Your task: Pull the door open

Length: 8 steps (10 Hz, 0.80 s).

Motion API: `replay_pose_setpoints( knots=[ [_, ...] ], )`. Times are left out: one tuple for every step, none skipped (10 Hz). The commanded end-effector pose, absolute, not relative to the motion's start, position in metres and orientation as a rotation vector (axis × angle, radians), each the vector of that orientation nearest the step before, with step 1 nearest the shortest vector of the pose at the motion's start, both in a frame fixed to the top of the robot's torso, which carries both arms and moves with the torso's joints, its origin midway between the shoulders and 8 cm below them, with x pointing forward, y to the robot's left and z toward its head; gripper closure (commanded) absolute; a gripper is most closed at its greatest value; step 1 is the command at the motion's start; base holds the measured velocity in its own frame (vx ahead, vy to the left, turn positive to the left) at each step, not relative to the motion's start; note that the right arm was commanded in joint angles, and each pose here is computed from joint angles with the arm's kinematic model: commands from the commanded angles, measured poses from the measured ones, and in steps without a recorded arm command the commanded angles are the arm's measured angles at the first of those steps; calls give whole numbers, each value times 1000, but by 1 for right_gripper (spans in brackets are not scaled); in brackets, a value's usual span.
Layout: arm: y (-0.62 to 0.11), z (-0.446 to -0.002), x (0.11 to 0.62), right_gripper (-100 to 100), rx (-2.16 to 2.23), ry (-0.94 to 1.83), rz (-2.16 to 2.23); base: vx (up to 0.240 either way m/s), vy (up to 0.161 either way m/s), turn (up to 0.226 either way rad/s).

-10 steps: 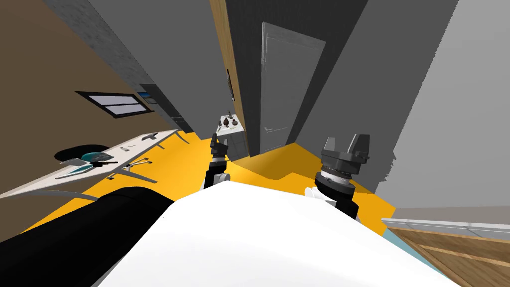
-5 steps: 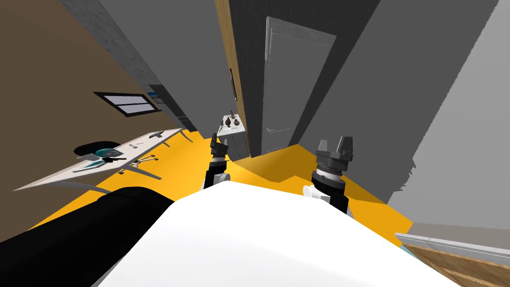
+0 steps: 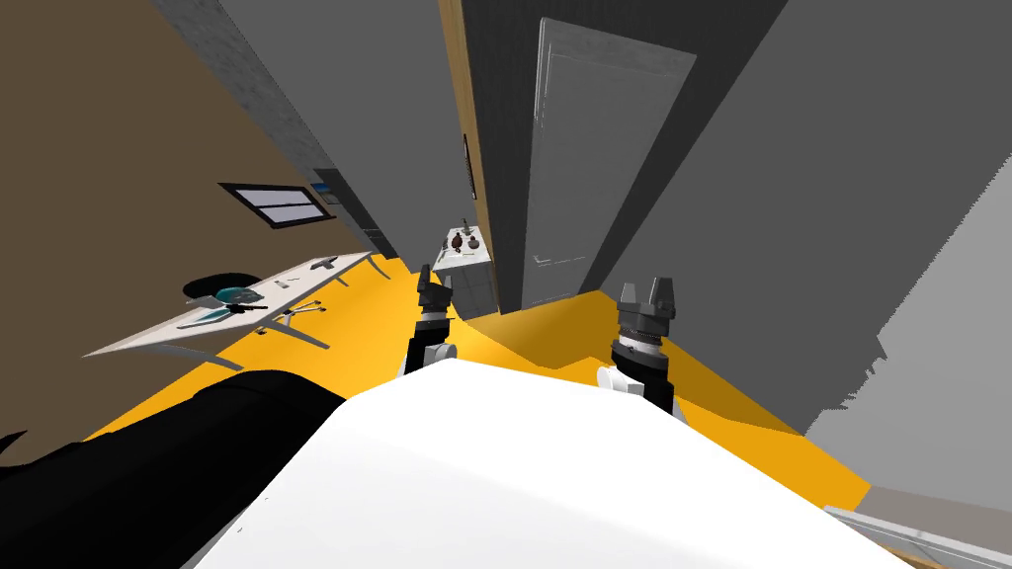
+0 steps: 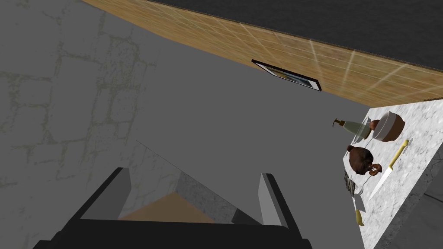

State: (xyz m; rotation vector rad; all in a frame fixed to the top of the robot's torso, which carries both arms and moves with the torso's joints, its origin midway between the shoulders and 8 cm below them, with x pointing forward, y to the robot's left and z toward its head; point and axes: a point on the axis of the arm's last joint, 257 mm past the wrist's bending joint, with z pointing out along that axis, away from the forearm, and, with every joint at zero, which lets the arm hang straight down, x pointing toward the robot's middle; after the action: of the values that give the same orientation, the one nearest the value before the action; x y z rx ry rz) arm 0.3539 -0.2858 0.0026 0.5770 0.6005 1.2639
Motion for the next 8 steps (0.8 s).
replay_pose_setpoints(
  knots=[
    [-287,-11,363,-100,596,618,1266,79,-36,100],
    [-287,-11,363,-100,596,618,1266,54,-31,43],
    [-288,-18,368,-100,608,628,1267,47,-28,61],
    [-289,-26,373,-100,619,639,1268,73,-23,112],
    [-290,-33,377,-100,631,650,1268,85,-36,126],
    [-291,-42,382,-100,644,661,1269,79,-49,122],
    [-292,-50,386,-100,657,672,1269,100,-46,121],
    [-293,-58,391,-100,671,683,1269,116,-33,136]
  ],
)
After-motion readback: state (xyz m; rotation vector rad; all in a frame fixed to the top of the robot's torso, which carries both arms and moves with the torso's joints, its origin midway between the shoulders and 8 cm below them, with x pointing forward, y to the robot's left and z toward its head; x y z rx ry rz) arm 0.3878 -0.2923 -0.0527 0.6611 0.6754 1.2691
